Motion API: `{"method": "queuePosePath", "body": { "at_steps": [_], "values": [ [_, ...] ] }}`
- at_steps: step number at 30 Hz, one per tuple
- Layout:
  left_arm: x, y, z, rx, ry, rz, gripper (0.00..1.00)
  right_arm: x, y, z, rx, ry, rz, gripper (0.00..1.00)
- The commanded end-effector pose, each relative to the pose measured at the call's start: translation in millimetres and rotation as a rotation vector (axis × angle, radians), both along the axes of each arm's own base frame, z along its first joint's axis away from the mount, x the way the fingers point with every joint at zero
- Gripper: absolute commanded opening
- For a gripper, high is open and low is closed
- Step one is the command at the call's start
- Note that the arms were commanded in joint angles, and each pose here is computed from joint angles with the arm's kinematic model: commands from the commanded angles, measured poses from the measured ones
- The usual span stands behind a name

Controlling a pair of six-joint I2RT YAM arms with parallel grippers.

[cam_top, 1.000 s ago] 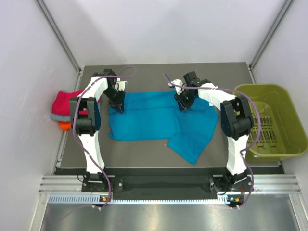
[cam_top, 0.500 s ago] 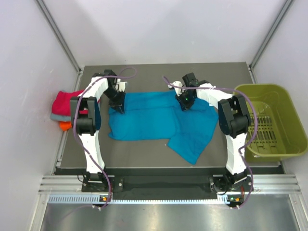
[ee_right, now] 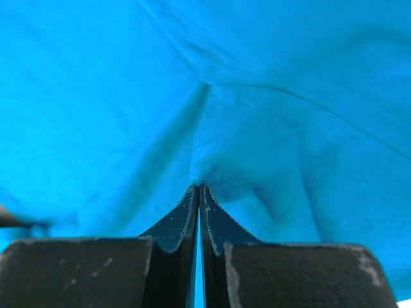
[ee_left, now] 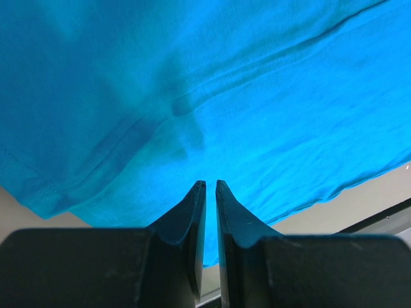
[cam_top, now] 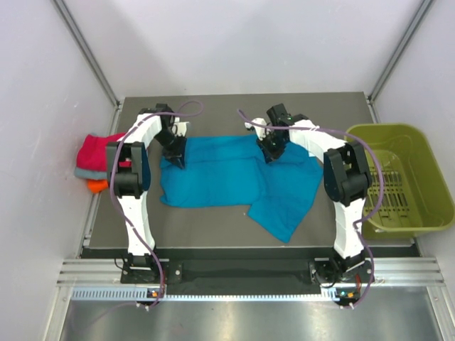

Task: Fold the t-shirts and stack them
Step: Fold the tshirt

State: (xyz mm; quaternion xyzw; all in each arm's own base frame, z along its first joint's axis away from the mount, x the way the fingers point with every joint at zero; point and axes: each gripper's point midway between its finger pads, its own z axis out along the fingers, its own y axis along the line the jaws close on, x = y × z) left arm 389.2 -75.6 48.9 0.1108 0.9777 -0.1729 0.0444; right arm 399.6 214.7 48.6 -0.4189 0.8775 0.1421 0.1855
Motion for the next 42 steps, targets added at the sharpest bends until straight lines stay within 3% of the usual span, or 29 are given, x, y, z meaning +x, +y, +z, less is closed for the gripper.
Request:
{"method": "queuePosePath", "body": {
  "at_steps": [1,21,22,23,25,32,38,42],
  "values": [
    [9.6,-8.3,11.0,-0.032,-0.037,-0.011,0.16,-7.6,25.1,51.7,0.087,-0.051,0.046,0.00],
    [13.2,-9.0,14.4,-0.021,-0.058,-0.016,0.16,-19.2,53.5,59.5,0.150,-0.019,0.078,0.01],
    [13.3,-9.3,15.1,-0.023,-0.059,-0.015,0.16,-19.5,51.9,58.3,0.143,-0.019,0.075,0.05],
    [13.2,-9.3,14.8,-0.023,-0.058,-0.016,0.16,-18.9,47.4,54.6,0.122,-0.021,0.064,0.19],
    [14.5,-10.0,17.1,-0.023,-0.065,-0.016,0.16,-16.4,38.8,50.0,0.106,-0.016,0.018,0.35],
    [17.8,-8.6,15.3,-0.014,-0.074,-0.018,0.17,41.3,-0.2,102.7,0.271,-0.109,-0.262,0.41],
    [54.5,8.8,14.0,0.095,-0.159,-0.018,0.17,108.0,-65.8,108.7,0.278,-0.179,-0.463,0.41],
    [79.1,23.2,6.9,0.180,-0.205,-0.012,0.18,138.6,-100.1,83.5,0.230,-0.198,-0.524,0.40]
  ]
}}
